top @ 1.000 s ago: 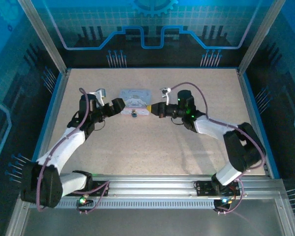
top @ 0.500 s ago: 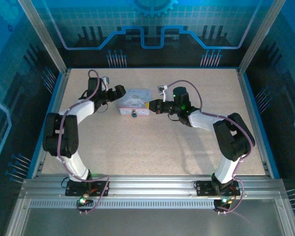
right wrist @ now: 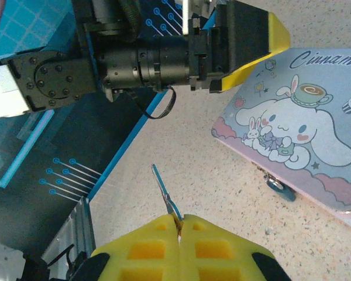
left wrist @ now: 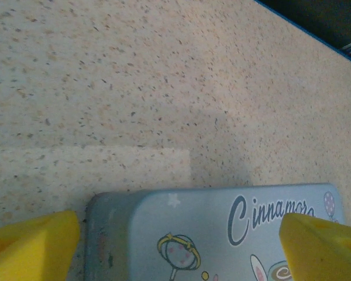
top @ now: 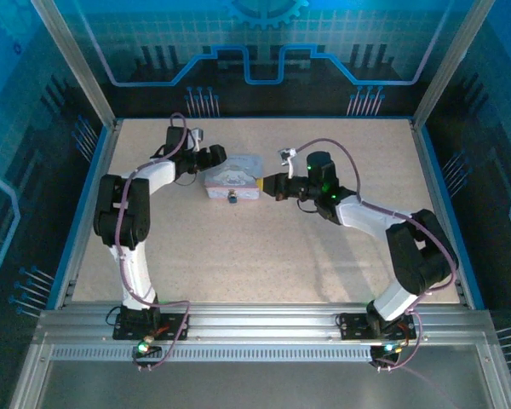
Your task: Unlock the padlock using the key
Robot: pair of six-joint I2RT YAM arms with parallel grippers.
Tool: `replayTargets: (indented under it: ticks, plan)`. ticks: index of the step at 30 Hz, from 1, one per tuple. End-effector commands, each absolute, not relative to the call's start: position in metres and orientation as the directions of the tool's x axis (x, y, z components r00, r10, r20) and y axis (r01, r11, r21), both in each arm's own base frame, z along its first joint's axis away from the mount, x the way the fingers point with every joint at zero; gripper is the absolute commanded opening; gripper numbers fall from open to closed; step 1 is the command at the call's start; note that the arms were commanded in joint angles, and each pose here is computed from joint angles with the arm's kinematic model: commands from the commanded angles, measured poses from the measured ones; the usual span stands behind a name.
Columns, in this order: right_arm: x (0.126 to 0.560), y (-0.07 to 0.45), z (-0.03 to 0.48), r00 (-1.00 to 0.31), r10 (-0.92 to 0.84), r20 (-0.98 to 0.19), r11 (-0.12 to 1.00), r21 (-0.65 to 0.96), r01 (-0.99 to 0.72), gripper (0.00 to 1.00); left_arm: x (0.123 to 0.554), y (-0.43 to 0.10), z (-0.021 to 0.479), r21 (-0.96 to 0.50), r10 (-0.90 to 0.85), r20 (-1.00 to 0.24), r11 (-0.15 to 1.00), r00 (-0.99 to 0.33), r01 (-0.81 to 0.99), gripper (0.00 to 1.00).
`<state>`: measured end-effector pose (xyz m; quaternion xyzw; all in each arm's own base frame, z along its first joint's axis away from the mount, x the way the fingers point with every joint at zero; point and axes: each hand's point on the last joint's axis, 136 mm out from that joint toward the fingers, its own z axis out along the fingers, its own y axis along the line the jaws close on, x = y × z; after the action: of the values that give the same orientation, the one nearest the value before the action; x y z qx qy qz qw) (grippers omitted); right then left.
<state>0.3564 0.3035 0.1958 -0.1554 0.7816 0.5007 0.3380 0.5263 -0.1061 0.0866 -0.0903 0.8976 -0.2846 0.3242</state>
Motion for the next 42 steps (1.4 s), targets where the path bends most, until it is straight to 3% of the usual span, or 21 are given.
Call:
replayTargets:
  ticks: [1,8,28,34,38,42]
  plan:
    - [0.353,0.293,0.194,-0.717,0.09,-0.691,0.479,0.662,-0.577,0.0,0.521,-0.117,0.072,-0.575,-0.299,-0.491,0.817,-0.818,0.047,0.79]
    - [0.341,0.285,0.188,-0.727,0.079,-0.682,0.498,0.659,-0.564,0.0,0.509,-0.133,0.058,-0.538,-0.212,-0.478,0.838,-0.852,0.093,0.67]
    - [0.32,0.258,0.155,-0.767,0.109,-0.632,0.544,0.683,-0.486,0.0,0.456,-0.22,0.059,-0.54,-0.035,-0.509,0.791,-0.86,0.288,0.66]
    - [0.326,0.261,0.145,-0.782,0.113,-0.613,0.542,0.698,-0.468,0.0,0.461,-0.224,0.099,-0.52,-0.029,-0.589,0.778,-0.807,0.352,0.75]
    - [0.334,0.265,0.14,-0.787,0.114,-0.606,0.539,0.703,-0.463,0.0,0.46,-0.208,0.142,-0.464,-0.047,-0.669,0.806,-0.742,0.368,0.85]
    - [0.346,0.271,0.136,-0.791,0.108,-0.603,0.539,0.704,-0.462,0.0,0.448,-0.18,0.17,-0.428,-0.098,-0.729,0.837,-0.677,0.339,0.88]
